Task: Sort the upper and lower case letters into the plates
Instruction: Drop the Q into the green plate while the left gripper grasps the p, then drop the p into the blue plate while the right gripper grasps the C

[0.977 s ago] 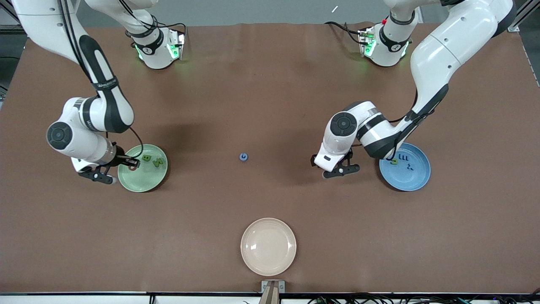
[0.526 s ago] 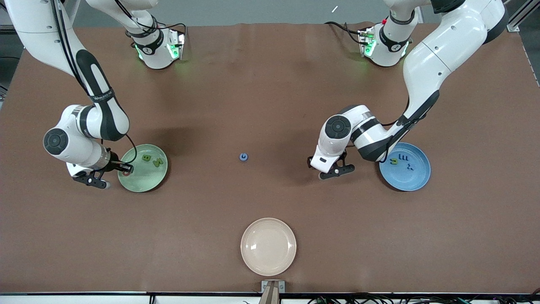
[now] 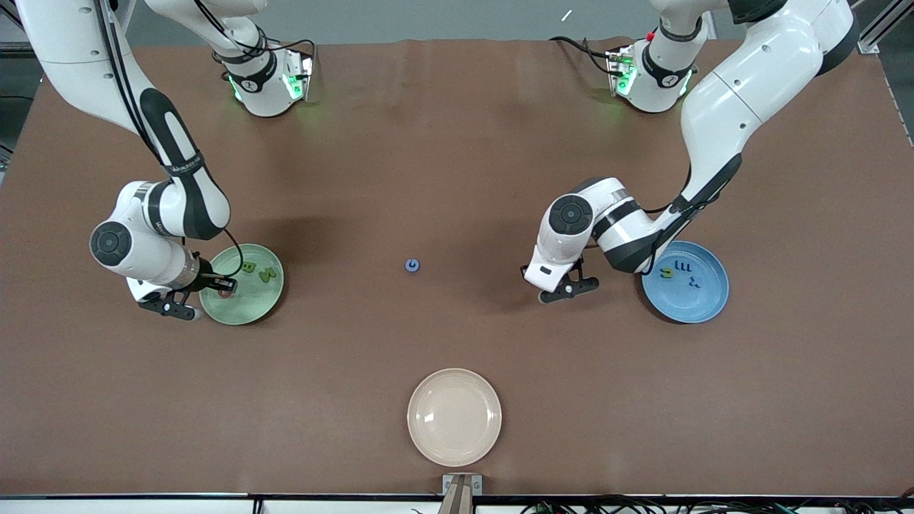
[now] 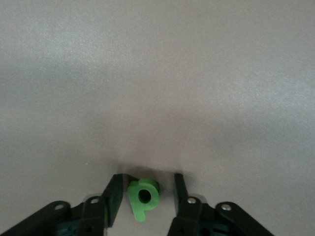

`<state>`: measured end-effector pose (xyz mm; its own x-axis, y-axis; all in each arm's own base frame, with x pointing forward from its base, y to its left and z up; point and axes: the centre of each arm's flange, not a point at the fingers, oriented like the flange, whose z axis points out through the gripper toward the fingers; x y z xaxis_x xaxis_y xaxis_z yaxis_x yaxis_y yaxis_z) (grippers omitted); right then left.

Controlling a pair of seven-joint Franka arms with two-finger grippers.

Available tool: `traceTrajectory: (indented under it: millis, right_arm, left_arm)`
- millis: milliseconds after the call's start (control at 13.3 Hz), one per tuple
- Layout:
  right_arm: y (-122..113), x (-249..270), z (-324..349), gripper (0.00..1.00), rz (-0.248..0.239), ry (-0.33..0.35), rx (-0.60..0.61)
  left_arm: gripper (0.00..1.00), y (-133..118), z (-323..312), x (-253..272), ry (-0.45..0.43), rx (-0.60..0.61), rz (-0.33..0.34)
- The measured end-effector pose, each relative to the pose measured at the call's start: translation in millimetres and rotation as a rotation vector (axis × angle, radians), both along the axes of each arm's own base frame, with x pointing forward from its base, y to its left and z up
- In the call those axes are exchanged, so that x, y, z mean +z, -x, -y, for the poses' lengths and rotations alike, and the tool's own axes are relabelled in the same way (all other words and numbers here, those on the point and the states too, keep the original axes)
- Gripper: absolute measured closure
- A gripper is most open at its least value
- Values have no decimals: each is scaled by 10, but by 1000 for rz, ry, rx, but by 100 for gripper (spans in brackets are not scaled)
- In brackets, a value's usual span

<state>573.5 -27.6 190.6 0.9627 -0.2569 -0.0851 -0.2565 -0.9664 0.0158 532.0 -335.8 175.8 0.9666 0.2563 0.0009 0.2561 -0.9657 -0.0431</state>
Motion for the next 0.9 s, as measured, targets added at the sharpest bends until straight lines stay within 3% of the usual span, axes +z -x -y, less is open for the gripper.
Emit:
traceTrajectory:
  millis: [376, 451, 602, 827, 902]
  right_arm:
    - [57, -104, -18, 63, -37, -2, 2]
    - [67, -111, -31, 53, -46, -3, 3]
    - [64, -77, -76, 32, -83, -5, -15]
    - [-123, 342, -351, 1, -149, -3, -83]
    - [-198, 522, -568, 0, -141, 2, -131]
  left_arm:
    - [62, 15, 35, 8, 9, 15, -7]
    - [71, 18, 45, 12, 11, 15, -6]
    - [72, 19, 46, 12, 11, 15, -6]
    - [72, 9, 39, 16, 12, 19, -7]
    - [72, -12, 23, 24, 13, 23, -5]
